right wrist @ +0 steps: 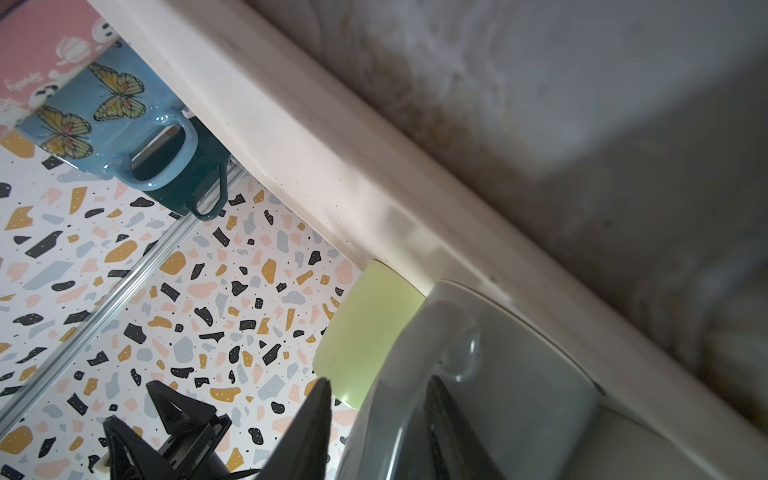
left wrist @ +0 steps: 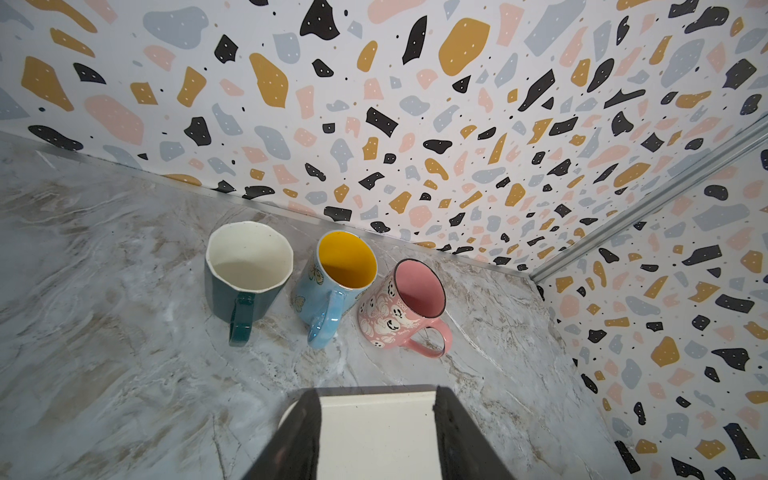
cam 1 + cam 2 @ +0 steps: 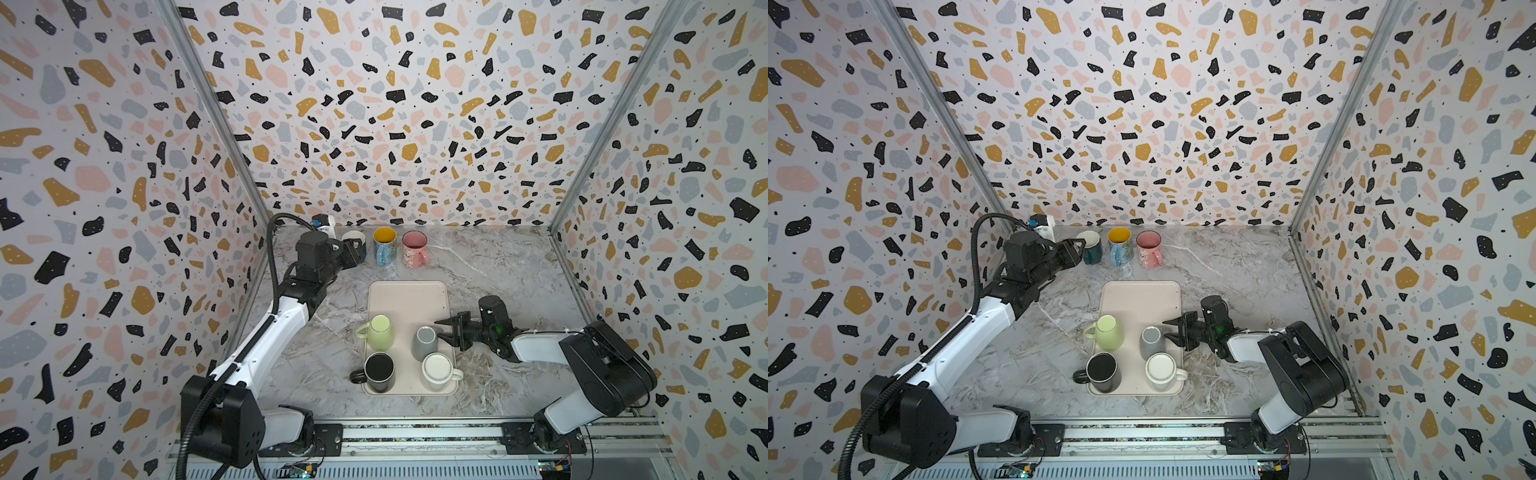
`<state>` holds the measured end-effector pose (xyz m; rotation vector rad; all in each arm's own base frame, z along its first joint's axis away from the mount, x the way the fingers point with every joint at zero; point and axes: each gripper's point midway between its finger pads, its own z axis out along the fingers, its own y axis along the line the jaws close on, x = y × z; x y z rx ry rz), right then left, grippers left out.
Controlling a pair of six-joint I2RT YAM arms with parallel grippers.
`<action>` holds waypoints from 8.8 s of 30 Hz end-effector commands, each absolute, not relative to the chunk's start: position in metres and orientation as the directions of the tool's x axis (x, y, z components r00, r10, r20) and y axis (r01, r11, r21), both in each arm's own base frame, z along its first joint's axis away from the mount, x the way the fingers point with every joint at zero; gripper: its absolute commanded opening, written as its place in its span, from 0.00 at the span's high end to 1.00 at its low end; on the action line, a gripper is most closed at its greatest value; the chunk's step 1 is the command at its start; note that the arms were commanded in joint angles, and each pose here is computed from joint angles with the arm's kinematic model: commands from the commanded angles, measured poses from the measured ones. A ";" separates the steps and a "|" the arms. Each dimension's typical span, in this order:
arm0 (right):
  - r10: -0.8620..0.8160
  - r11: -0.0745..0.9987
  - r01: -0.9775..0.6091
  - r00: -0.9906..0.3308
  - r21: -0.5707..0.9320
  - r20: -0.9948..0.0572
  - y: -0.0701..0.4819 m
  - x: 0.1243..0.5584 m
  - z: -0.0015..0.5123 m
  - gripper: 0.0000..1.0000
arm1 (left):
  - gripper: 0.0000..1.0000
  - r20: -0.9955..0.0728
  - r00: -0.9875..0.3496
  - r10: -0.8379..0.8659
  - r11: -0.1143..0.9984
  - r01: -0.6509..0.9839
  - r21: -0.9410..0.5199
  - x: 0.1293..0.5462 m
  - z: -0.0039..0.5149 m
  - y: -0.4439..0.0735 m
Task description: Turn the mug right side up
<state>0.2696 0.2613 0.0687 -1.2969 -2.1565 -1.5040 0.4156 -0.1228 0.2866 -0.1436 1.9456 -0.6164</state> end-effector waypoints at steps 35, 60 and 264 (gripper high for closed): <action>0.381 -0.008 0.628 -0.718 0.778 0.583 0.301 0.314 0.100 1.00 | 0.54 -0.834 -0.413 -0.366 0.871 0.163 -0.463 0.421 0.298 -0.111; 0.272 0.060 -0.111 -0.954 0.992 -0.123 0.331 0.355 0.222 1.00 | 0.54 -0.846 -0.398 -0.354 0.860 0.218 -0.462 0.424 0.320 -0.118; -0.316 0.697 -0.640 0.133 -0.324 -0.940 0.286 0.293 0.327 0.63 | 1.00 -0.923 -0.365 -0.124 0.992 -0.033 -0.120 0.409 0.167 -0.086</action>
